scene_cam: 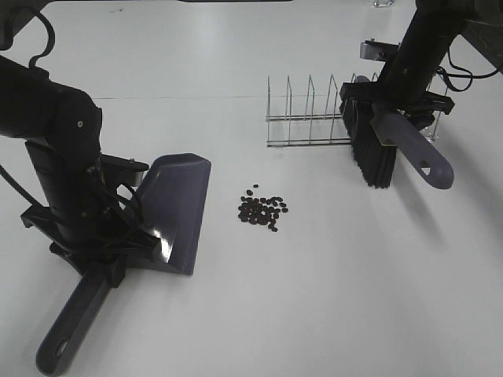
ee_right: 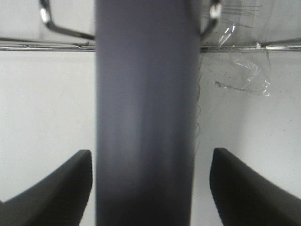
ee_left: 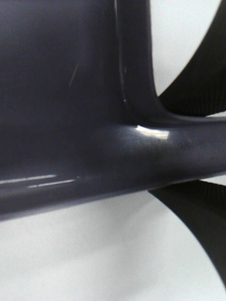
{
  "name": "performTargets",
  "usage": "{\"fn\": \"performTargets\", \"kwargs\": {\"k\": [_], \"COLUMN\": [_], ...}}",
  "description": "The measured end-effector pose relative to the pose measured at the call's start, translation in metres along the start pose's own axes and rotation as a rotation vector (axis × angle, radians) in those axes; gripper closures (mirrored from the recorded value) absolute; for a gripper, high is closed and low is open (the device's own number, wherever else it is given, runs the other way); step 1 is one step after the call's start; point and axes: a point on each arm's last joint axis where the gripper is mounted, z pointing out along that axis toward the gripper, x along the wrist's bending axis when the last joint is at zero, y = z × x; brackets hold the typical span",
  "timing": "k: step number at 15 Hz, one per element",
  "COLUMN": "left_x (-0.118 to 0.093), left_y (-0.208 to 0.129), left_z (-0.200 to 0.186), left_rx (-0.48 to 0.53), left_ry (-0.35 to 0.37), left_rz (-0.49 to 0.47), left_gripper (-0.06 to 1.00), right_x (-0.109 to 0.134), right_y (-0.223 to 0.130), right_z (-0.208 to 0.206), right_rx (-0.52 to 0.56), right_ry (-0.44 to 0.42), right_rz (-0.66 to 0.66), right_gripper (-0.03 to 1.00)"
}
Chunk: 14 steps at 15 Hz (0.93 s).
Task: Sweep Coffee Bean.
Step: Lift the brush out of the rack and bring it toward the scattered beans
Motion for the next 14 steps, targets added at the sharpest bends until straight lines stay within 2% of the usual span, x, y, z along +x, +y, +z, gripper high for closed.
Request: {"fn": "performTargets", "kwargs": {"k": [4,9,12,14], "left_x": [0.0,0.0,0.0,0.0], "left_y": [0.0,0.0,0.0,0.0], "left_z": [0.0,0.0,0.0,0.0], "left_rx": [0.0,0.0,0.0,0.0], "left_ry": [0.0,0.0,0.0,0.0], "left_rz": [0.0,0.0,0.0,0.0], "left_gripper": [0.59,0.59,0.59,0.59], "right_x": [0.0006,0.0012,0.0011,0.0014], "right_y": [0.0,0.0001,0.0001,0.0001], "right_z": [-0.002,-0.0073,-0.0059,-0.0059], "right_rx": [-0.004,-0.015,-0.012,-0.012], "right_ry": [0.005,0.006,0.006,0.009], "right_rz": [0.001,0.0,0.0,-0.011], "right_gripper": [0.55,0.57,0.67,0.67]}}
